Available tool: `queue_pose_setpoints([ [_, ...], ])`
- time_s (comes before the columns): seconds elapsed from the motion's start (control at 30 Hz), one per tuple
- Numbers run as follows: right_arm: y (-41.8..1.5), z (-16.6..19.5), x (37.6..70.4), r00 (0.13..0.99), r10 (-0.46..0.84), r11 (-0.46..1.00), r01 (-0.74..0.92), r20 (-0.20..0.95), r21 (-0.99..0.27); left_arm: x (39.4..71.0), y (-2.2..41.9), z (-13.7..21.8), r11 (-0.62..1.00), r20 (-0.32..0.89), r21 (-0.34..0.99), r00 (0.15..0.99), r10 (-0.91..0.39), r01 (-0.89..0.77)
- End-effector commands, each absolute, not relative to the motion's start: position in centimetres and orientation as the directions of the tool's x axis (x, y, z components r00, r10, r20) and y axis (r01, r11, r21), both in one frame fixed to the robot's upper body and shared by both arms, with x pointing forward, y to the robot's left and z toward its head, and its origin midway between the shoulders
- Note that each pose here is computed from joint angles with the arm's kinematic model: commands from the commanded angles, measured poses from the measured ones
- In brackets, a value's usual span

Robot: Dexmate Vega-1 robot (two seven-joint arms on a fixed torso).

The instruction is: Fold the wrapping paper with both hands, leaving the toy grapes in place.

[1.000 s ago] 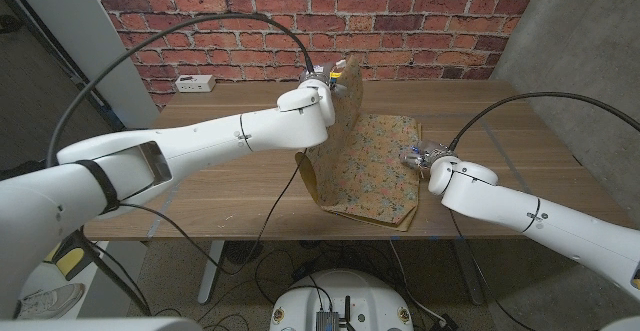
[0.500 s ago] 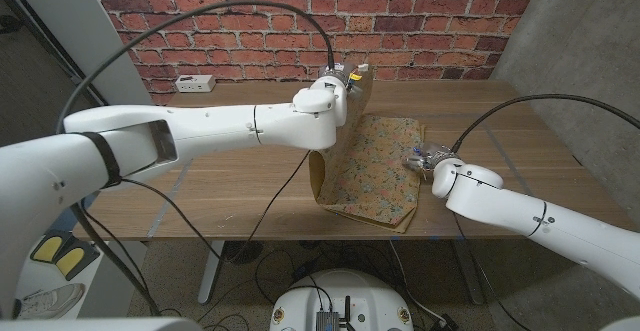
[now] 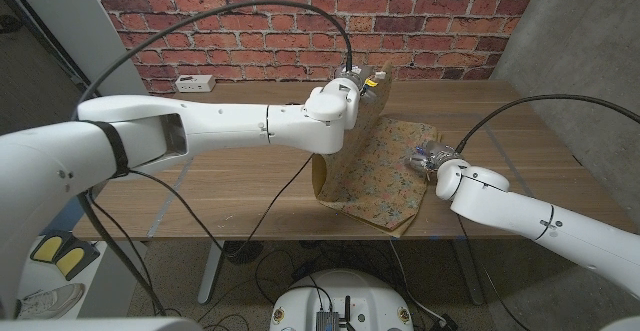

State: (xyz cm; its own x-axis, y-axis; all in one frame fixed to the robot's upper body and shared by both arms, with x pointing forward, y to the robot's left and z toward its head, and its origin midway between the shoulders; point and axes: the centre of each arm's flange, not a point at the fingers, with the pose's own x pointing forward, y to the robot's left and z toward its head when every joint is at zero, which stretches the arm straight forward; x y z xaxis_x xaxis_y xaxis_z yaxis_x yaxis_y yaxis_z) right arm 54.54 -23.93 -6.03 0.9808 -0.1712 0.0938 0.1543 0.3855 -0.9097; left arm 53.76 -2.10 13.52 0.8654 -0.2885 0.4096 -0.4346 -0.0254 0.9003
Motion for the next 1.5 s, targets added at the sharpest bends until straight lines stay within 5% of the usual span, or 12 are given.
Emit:
queue_pose_setpoints([
  [0.03,-24.4,-5.9,54.3,0.978,-0.184,0.384,0.162,0.097,-0.909,53.6,-4.1,12.6,-0.052,0.373,0.904,0.842,-0.389,-0.424],
  [1.07,-27.2,-3.2,50.8,0.897,-0.366,0.322,0.37,0.246,-0.871,54.3,-7.1,10.3,-0.073,0.253,0.933,0.786,-0.564,-0.353],
  [1.5,-28.4,-2.4,49.6,0.866,-0.396,0.301,0.436,0.305,-0.848,53.6,-6.7,10.1,0.041,0.229,0.959,0.684,-0.693,-0.28],
])
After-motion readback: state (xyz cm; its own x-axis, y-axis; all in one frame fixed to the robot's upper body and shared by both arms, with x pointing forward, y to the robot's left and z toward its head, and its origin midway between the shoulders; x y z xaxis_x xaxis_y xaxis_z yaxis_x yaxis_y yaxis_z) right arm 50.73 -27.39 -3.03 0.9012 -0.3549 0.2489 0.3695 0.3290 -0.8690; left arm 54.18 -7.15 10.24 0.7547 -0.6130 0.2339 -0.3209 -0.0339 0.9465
